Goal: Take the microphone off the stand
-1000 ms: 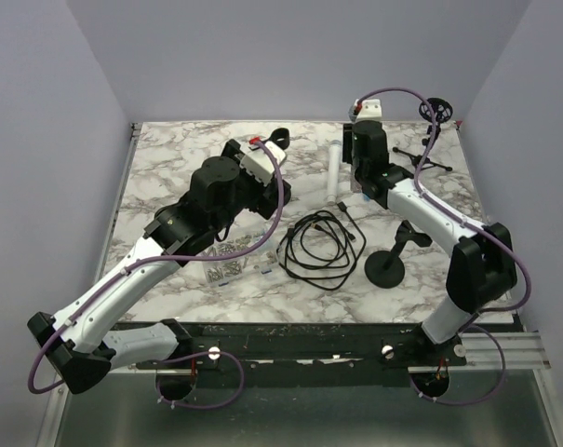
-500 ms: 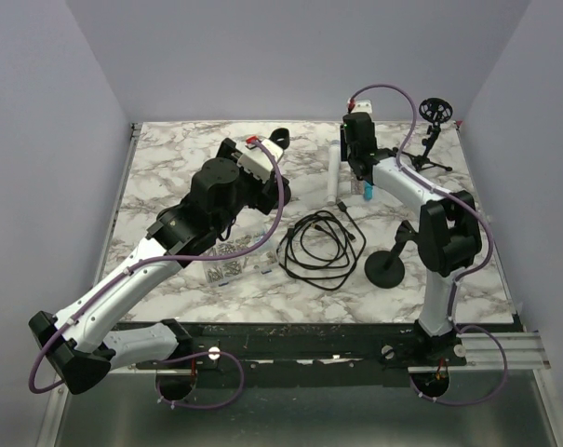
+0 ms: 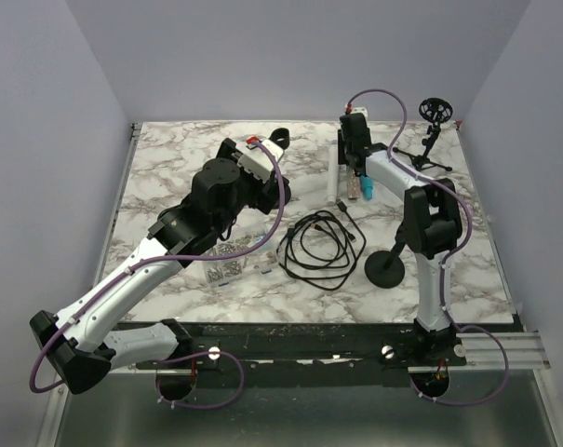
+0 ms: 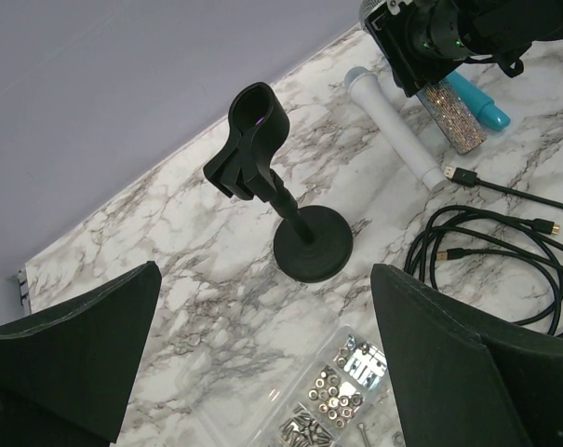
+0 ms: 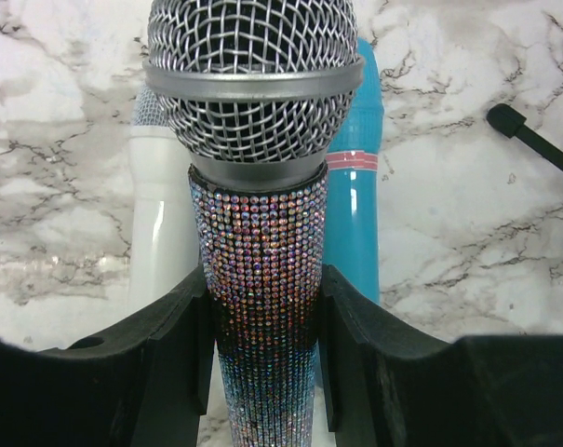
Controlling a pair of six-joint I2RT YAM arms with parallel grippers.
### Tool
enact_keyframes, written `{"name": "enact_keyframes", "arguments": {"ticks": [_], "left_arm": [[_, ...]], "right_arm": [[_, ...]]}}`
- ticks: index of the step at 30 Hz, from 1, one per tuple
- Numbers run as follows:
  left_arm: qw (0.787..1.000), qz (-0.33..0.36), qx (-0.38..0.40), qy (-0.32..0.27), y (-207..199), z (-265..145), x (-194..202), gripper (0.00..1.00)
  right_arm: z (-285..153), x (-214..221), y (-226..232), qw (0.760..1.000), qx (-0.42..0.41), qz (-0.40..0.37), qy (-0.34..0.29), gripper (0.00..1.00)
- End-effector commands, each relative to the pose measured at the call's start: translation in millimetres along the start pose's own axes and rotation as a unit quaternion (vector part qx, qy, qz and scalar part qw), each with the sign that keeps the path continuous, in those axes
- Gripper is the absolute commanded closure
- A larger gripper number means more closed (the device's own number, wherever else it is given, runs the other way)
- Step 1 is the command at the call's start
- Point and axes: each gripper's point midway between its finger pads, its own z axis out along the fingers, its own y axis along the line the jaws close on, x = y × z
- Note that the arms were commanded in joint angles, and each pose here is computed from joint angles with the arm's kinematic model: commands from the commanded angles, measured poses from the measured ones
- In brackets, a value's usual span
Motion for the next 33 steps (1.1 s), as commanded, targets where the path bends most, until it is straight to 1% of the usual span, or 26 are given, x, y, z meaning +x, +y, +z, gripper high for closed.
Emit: {"name": "enact_keyframes", "arguments": {"ticks": [1, 8, 11, 16, 20, 25, 29, 31, 33], "left_arm": [[1.0, 0.001, -0.013, -0.004, 6, 1, -1, 0.02], [1.0, 0.0, -0.006, -0.004, 3, 1, 0, 0.01], [1.0, -0.002, -0.003, -0.006, 2, 1, -2, 0.01], [1.0, -0.001, -0.002, -0.006, 2, 1, -1, 0.01], [1.0, -0.001, 0.0, -0.007, 2, 0, -2, 0.01], [1.0, -0.002, 0.003, -0.007, 0, 0, -2, 0.01], [1.0, -0.003, 0.004, -0.006, 0, 1, -1, 0.01], [1.0, -0.004, 0.005, -0.008, 0, 0, -2, 0.01], [1.0, -0.005, 0.004, -0.007, 0, 0, -2, 0.01]], "right_arm": [[20, 8, 0, 1.0, -0.005, 0.019, 0.02, 0.94], [44, 24, -1, 0.999, 0.001, 0.025, 0.037, 0.91], [50, 30, 2, 0.999, -0.003, 0.024, 0.043, 0.86], [60, 40, 5, 0.998, -0.001, 0.017, 0.058, 0.72], [62, 43, 7, 0.998, -0.005, 0.017, 0.063, 0.57], [60, 36, 8, 0.998, -0.007, 0.016, 0.061, 0.44], [56, 25, 7, 0.998, -0.009, 0.012, 0.055, 0.31], [53, 19, 7, 0.999, -0.009, 0.013, 0.051, 0.27], [48, 11, 6, 0.999, -0.011, 0.013, 0.045, 0.25]]}}
